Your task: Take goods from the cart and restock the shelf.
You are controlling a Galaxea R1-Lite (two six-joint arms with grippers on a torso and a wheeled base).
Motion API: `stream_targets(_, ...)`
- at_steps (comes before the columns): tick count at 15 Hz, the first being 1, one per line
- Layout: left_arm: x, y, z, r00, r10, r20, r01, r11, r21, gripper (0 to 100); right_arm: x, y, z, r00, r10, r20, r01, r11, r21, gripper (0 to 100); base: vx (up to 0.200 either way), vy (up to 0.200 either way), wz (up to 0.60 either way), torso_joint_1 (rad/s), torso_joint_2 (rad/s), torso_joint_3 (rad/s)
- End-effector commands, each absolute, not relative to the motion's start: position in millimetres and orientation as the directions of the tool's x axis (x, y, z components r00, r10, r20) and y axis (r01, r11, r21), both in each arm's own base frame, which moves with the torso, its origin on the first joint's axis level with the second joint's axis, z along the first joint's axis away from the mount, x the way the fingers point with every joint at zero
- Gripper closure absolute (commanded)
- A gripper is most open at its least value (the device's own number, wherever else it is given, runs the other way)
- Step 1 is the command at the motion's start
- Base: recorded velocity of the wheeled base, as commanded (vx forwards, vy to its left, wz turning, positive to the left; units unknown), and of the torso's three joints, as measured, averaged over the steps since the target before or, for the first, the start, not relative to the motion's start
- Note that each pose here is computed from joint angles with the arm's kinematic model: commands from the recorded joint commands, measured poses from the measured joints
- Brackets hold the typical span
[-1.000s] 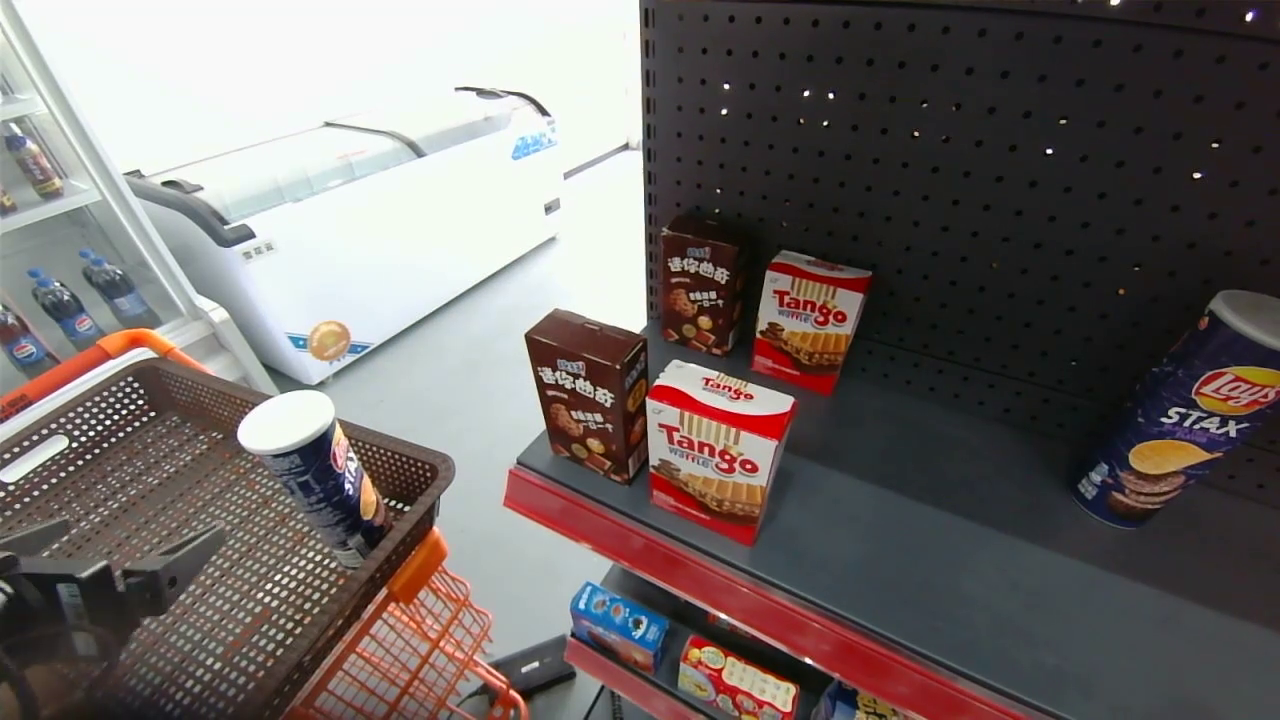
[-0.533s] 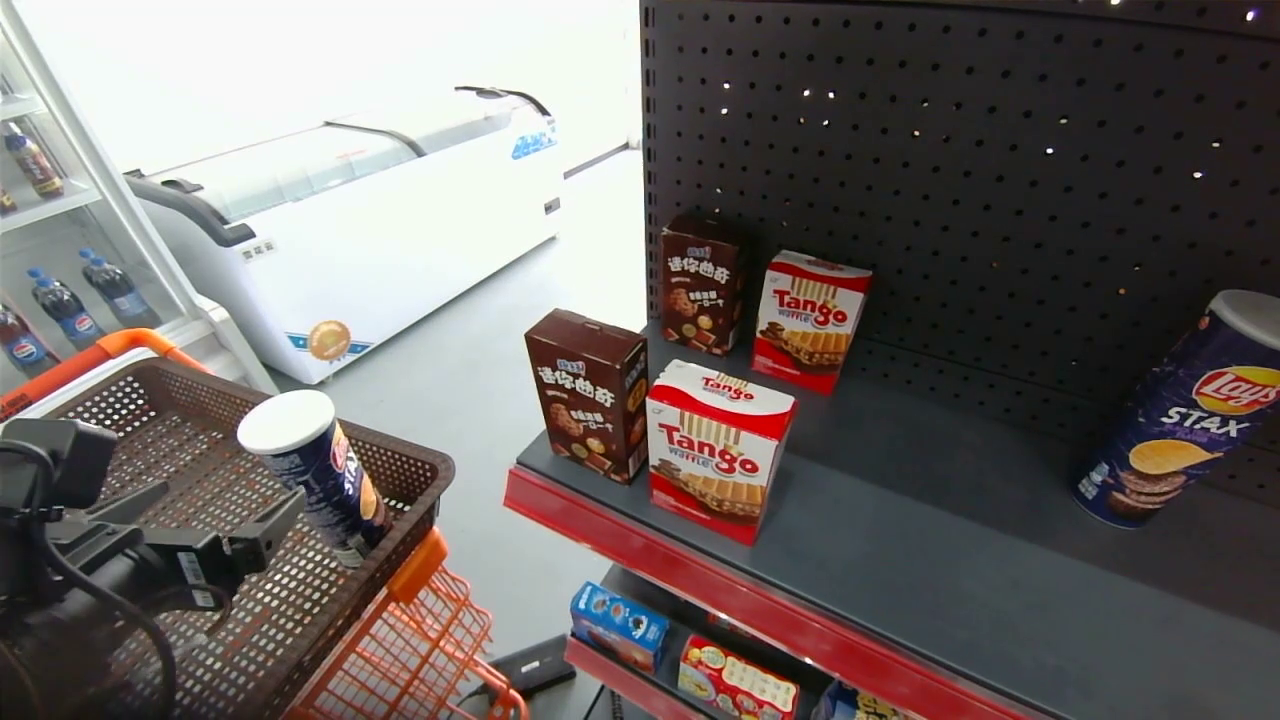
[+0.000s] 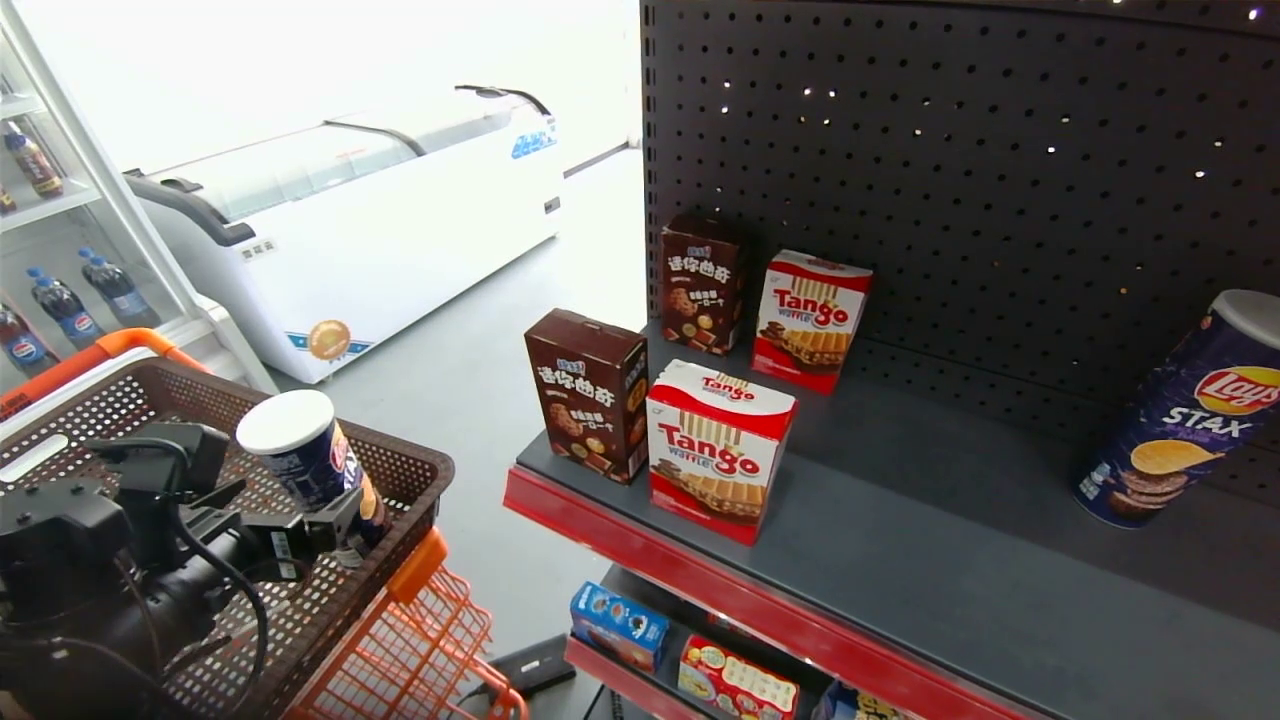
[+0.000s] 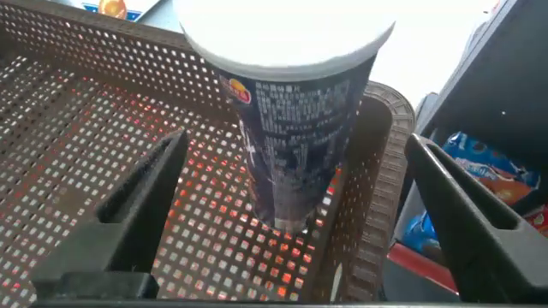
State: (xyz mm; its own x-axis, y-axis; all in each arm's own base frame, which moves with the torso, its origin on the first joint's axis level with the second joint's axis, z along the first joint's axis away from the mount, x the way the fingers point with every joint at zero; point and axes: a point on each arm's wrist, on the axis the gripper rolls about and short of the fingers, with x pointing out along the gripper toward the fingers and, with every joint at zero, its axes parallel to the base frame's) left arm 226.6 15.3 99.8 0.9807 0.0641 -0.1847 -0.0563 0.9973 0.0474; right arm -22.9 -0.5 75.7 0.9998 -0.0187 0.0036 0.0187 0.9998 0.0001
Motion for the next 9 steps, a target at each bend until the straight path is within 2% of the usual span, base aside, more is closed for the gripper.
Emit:
stream_targets(1, 246.2, 17.7, 85.5, 0.973, 0.067, -0.221, -0.058, 0.997, 0.047, 0, -22.8, -0.5, 75.8, 1.0, -0.018, 0.003, 0.018, 1.0, 0.0, 0, 0.0, 0.0, 0.0, 0.0, 0.0, 0.0)
stream_targets(9, 274.5, 21.9, 76.1, 0.974, 0.076, -0.213, -0.069, 0.997, 0.043, 0, -22.8, -0.5, 75.8, 1.0, -0.018, 0.003, 0.018, 1.0, 0.0, 0, 0.0, 0.0, 0.0, 0.0, 0.0, 0.0)
